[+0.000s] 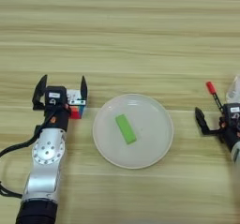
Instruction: Move the objects on the table
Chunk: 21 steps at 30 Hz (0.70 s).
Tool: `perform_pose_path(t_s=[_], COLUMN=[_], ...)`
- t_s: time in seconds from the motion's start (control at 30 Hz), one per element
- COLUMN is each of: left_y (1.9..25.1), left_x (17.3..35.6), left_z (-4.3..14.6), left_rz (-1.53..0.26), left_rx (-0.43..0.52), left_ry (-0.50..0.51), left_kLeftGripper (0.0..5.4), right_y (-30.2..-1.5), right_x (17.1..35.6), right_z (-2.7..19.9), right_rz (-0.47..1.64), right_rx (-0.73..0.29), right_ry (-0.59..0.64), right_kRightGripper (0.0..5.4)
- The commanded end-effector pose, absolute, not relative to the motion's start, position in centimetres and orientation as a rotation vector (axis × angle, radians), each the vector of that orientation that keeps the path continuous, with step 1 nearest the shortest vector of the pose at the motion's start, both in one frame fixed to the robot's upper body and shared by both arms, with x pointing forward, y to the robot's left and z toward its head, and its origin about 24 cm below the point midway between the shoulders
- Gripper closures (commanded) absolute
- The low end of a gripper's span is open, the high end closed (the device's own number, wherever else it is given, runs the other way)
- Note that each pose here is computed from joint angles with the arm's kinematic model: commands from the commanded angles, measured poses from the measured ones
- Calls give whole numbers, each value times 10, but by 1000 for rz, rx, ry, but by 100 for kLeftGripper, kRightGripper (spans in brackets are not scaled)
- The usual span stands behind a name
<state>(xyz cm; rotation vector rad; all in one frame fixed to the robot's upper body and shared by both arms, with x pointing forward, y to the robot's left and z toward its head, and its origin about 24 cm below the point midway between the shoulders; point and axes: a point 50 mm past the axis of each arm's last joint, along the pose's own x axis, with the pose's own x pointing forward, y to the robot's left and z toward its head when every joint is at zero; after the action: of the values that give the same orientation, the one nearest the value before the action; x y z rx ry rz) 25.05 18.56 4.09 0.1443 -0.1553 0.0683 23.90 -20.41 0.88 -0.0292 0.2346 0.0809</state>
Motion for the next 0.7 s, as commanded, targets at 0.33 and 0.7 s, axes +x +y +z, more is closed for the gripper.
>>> perform_pose_path(t_s=[0.33, 0.7], left_y=[185, 185], left_x=[248, 249], left_z=[41, 41], left_rz=[70, 71], left_rx=[152, 151], left_ry=[-152, -153], left_kLeftGripper=[0, 0], right_y=[-208, -202], right_x=[242, 241], right_z=[4, -6], right_rz=[76, 124], right_rx=[-15, 1], right_ry=[270, 321], right_kRightGripper=[2, 45])
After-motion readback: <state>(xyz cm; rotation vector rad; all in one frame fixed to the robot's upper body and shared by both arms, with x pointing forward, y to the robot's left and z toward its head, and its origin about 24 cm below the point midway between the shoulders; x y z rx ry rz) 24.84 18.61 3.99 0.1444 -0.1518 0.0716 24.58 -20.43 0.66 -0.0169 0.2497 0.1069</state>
